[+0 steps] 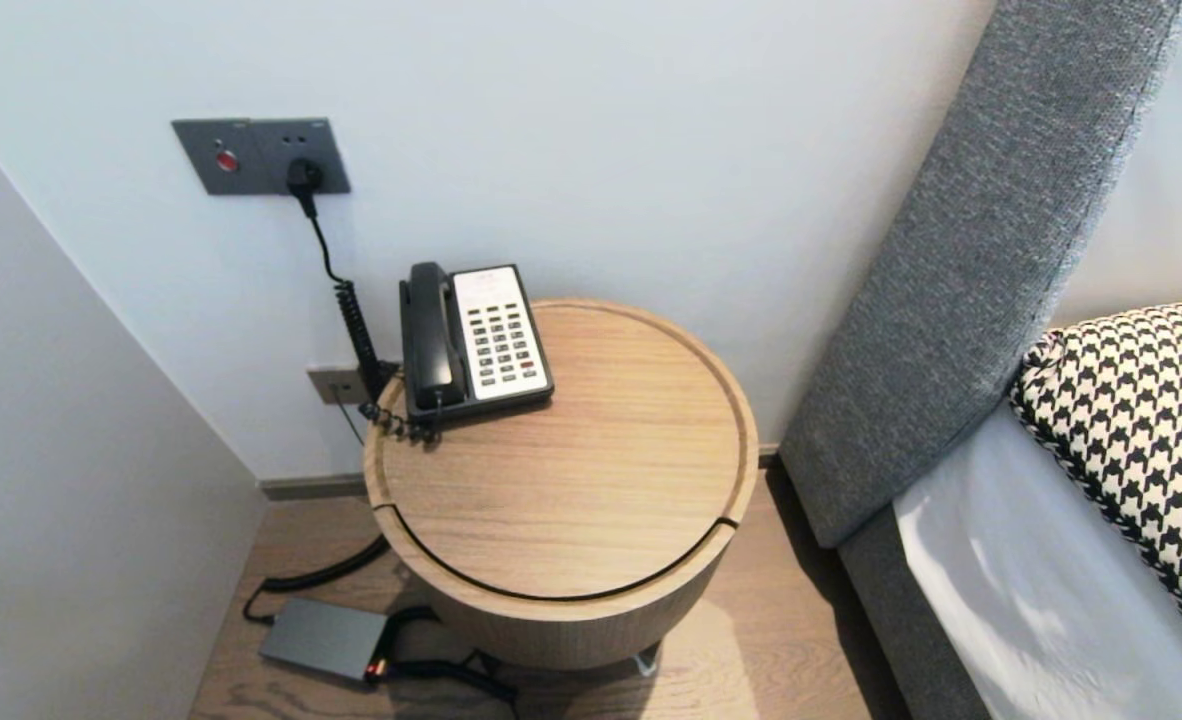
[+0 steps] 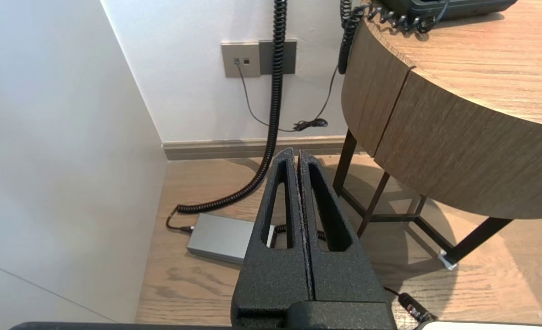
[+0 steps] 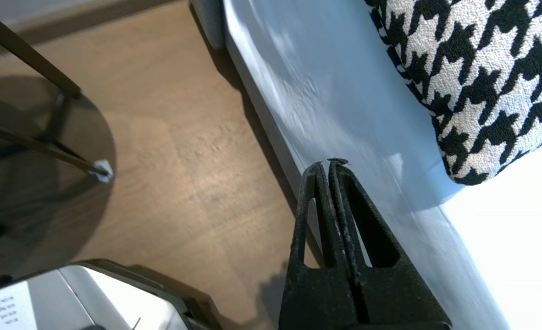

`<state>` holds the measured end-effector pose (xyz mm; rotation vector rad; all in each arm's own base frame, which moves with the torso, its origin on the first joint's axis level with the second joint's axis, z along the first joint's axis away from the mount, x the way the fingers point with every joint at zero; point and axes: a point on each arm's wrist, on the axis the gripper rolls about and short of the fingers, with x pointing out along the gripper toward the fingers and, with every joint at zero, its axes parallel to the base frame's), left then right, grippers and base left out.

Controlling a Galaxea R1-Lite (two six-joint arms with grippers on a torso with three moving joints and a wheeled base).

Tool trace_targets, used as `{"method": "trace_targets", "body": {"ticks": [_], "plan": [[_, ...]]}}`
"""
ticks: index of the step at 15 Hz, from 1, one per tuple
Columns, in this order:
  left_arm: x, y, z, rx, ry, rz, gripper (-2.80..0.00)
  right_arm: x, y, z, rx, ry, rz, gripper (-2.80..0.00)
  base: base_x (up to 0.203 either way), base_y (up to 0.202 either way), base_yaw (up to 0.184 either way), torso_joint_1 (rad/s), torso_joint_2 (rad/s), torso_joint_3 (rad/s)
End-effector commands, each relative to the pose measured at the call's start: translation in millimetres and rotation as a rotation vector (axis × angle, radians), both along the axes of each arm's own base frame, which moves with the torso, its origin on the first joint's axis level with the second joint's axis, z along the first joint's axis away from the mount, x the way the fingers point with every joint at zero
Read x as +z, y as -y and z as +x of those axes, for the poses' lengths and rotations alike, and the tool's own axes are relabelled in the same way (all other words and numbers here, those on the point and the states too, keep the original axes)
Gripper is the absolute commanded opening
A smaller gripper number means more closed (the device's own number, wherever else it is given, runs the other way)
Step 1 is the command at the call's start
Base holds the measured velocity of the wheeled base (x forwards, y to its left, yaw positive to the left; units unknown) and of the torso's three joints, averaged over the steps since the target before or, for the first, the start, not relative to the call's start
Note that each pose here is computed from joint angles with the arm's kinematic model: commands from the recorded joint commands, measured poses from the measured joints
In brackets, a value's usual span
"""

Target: Open the nightstand drawer

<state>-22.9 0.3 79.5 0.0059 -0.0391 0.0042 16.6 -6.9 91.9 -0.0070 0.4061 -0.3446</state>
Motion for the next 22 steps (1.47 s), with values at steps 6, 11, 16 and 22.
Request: {"method": "trace_targets", "body": {"ticks": [6, 11, 16, 22], "plan": [[-3, 0, 1, 0.001, -0.007, 0.000, -2.80, -3, -5, -17, 0.072, 0.181, -0.038, -2.80, 0.000, 0.000, 0.000, 0.000, 0.00, 0.000], [-3, 0, 1, 0.001, -0.007, 0.000, -2.80, -4, -5, -16, 0.108, 0.205, -0.055, -2.80, 0.000, 0.000, 0.000, 0.000, 0.00, 0.000], [-3, 0, 1, 0.001, -0.007, 0.000, -2.80, -11, -7, -16, 0.122, 0.183, -0.075, -2.80, 0.000, 0.000, 0.000, 0.000, 0.00, 0.000], [-3, 0, 1, 0.001, -0.007, 0.000, -2.80, -16, -7, -17, 0.129, 0.133, -0.055, -2.80, 0.000, 0.000, 0.000, 0.000, 0.00, 0.000]]}}
